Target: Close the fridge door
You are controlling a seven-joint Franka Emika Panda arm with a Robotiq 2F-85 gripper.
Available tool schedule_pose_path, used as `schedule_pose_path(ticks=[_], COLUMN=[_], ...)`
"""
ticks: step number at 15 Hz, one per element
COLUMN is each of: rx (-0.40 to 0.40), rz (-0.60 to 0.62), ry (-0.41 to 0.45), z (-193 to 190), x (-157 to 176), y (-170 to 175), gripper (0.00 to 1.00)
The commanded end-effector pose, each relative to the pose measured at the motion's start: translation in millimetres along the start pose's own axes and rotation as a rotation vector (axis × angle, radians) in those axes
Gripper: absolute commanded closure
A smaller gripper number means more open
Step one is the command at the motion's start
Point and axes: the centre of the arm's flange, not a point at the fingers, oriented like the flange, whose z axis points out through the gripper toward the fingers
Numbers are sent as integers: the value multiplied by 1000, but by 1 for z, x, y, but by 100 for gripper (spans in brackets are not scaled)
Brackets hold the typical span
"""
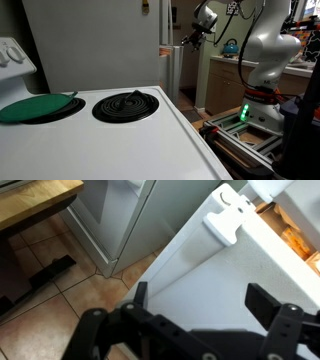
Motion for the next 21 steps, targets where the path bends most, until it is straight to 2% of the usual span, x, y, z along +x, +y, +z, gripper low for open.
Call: schedule_pose_path(ticks=[1, 2, 5, 9, 11, 16, 21], rx=[0, 3, 174, 334, 375, 440, 509], rz=[0, -12, -19, 21, 42, 88, 149], ry=[0, -8, -70, -173, -212, -244, -284], z=[0, 1, 17, 42, 55, 82, 108], x=[0, 3, 10, 24, 32, 49, 51], y=[0, -2, -17, -29, -32, -37, -49], gripper=[0, 0, 0, 0, 0, 0, 0])
